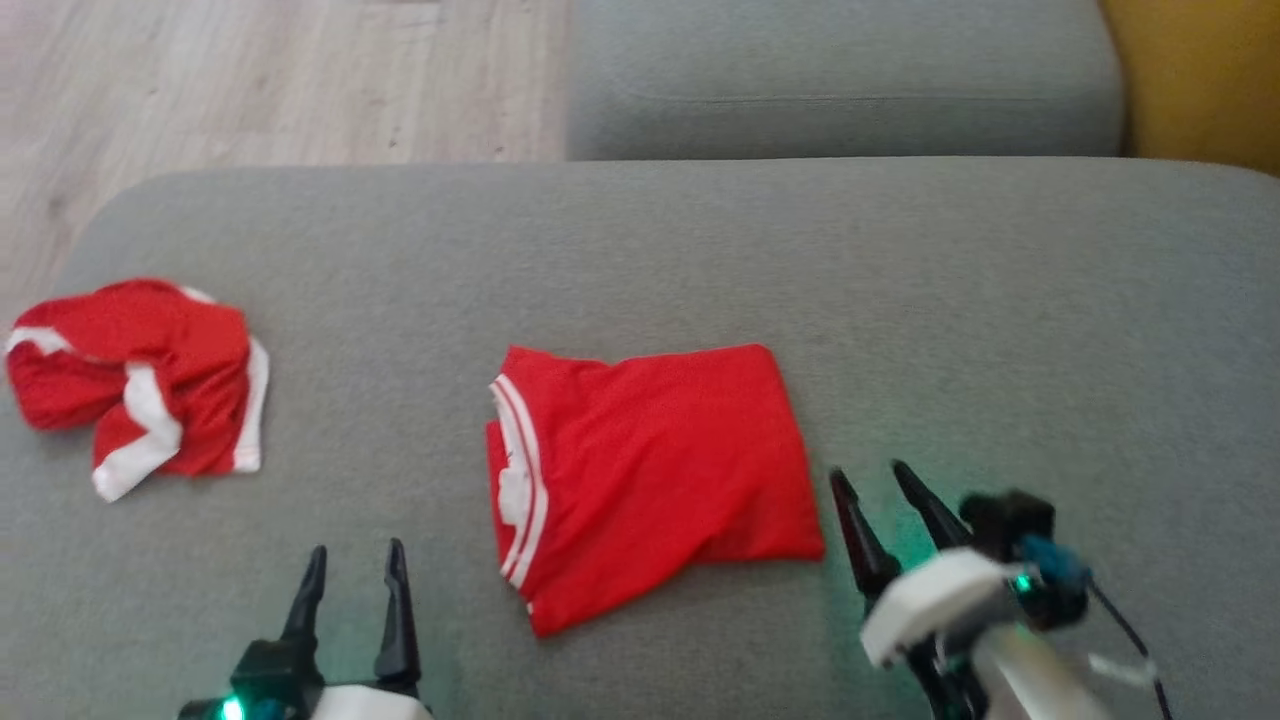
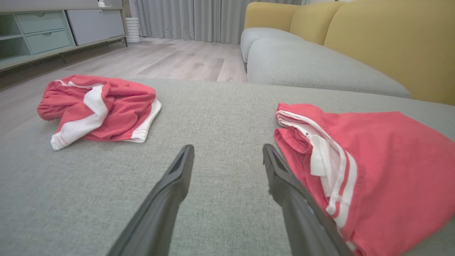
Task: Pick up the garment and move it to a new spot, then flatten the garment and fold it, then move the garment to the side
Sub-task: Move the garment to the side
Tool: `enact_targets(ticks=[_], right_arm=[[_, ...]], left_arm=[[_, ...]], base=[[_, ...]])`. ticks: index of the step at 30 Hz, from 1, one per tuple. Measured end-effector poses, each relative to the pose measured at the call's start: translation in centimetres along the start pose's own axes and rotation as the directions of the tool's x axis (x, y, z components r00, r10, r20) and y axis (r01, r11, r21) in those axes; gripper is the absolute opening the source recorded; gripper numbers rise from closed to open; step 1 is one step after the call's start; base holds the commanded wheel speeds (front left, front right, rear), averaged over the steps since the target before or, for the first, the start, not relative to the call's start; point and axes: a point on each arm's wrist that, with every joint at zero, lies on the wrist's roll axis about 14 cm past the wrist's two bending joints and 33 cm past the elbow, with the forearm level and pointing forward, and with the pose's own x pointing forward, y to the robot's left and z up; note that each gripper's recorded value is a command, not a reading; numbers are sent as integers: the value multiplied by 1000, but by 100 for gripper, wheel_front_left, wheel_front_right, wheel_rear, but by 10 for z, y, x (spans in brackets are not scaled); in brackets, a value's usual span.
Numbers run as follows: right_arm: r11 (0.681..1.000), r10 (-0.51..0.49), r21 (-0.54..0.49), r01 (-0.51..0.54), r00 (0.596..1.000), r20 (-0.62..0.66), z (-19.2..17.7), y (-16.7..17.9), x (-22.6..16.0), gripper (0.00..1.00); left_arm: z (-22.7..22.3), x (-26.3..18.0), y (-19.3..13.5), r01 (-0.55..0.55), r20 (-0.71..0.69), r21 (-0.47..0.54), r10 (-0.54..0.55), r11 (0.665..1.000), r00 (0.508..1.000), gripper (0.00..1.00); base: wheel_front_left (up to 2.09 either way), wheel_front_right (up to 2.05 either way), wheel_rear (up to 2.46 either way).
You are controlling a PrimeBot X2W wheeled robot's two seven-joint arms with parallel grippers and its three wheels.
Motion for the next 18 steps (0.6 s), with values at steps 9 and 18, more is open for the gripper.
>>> enact_targets(ticks=[9, 18], right_arm=[[995, 92, -33, -99, 983, -160, -15, 25, 42, 100], [994, 104, -17, -111, 968, -226, -30, 28, 52, 0]], left_arm=[[-6, -10, 14, -43, -15, -2, 43, 999, 999, 100], [-14, -11, 23, -74, -45, -2, 73, 997, 996, 100]], base=[[0, 0, 0], [0, 0, 0]])
